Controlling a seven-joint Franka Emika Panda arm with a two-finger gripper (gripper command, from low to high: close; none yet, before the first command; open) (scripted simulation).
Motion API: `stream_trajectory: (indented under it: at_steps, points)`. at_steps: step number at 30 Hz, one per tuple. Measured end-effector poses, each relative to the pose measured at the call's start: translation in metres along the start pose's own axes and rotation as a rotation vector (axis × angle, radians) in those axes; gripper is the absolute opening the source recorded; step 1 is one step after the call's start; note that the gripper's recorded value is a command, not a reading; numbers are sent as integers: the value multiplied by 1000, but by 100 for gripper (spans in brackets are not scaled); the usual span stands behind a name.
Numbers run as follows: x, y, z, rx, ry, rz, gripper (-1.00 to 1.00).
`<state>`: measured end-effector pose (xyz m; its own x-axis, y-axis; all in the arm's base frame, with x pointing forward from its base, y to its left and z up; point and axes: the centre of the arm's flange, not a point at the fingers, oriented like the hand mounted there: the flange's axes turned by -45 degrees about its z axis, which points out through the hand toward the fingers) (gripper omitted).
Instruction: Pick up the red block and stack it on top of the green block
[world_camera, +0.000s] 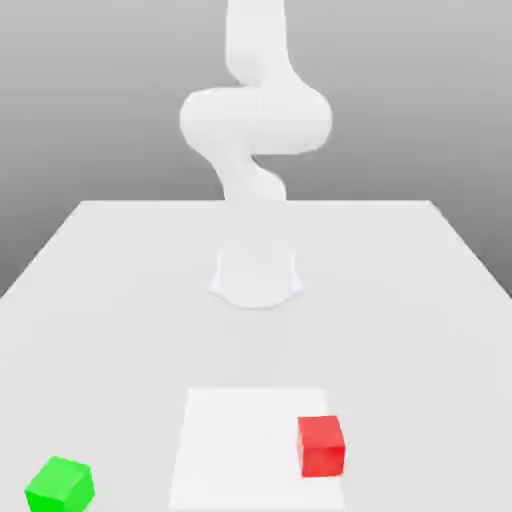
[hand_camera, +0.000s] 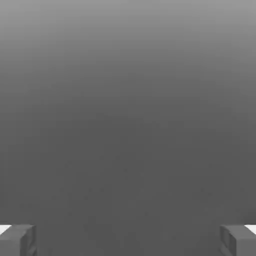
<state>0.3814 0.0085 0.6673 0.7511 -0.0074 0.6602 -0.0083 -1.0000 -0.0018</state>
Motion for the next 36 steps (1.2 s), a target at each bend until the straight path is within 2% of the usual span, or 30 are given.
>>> stream_trajectory:
  at_steps: [10,16,22,27,28,36]
  points:
    - [-69,-33,206,-5,-318,-34,0]
    - [-149,-51,301,4,-505,-53,0]
    - [-248,-69,368,24,-691,-74,0]
    - [-294,-70,413,26,-720,-72,0]
    - [-303,-69,421,26,-720,-73,-100]
    - [-299,-70,418,26,-720,-72,-100]
